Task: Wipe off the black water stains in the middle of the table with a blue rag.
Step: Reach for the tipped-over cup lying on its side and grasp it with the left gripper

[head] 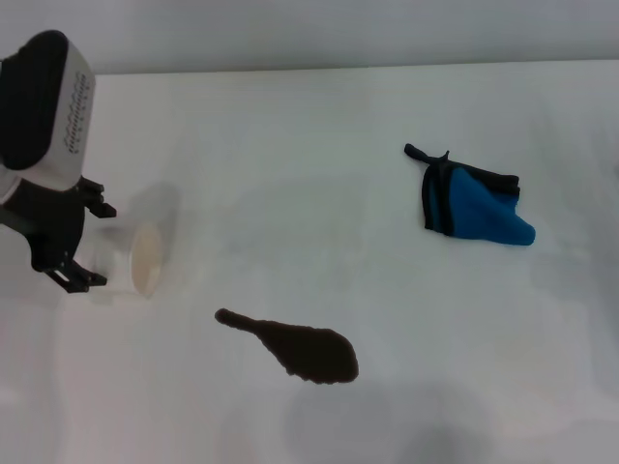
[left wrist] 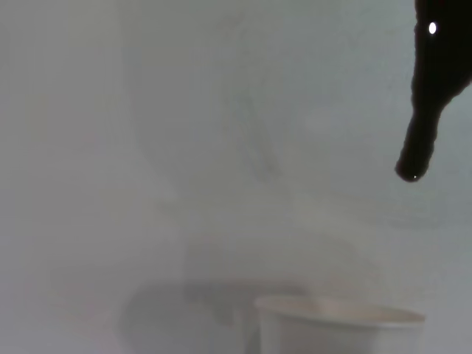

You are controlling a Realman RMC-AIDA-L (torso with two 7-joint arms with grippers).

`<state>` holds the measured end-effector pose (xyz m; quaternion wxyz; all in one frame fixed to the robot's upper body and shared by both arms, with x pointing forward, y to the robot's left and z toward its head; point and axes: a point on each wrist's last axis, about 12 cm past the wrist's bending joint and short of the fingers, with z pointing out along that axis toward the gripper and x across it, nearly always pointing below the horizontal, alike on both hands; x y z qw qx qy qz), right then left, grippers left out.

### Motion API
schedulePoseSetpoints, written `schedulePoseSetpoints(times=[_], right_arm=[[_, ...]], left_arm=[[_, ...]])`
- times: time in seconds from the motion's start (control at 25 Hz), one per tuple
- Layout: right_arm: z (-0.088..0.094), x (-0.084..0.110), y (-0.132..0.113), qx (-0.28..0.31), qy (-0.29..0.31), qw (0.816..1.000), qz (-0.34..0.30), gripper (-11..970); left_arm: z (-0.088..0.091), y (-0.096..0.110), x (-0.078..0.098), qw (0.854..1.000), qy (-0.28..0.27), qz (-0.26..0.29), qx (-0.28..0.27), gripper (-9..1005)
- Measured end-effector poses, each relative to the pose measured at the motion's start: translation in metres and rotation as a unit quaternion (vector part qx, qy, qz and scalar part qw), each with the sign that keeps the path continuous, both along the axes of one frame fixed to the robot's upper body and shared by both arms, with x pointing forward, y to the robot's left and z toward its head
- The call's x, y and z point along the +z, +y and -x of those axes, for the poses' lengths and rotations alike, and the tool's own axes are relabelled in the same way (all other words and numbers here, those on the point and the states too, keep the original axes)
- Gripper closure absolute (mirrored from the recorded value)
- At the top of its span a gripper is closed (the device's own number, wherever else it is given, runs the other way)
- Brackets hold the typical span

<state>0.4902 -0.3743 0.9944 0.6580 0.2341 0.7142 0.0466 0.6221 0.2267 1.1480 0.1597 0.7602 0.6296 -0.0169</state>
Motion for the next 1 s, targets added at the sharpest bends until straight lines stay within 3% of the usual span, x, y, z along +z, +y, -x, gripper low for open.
schedulePoseSetpoints(times=[0.36,1.0], right_arm=[[0.003,-0.001,-0.002,-0.003,0.002,1.000,0.001,88],[0.002,0.000,-0.005,-0.004,0.001,1.000,0.005,89]], left_arm=[[0.001,-0.005,-0.017,1.000,0.006,0.004,0.006,112],[0.000,-0.005,-0.031,1.000,0.004,0.013,0.023,111]])
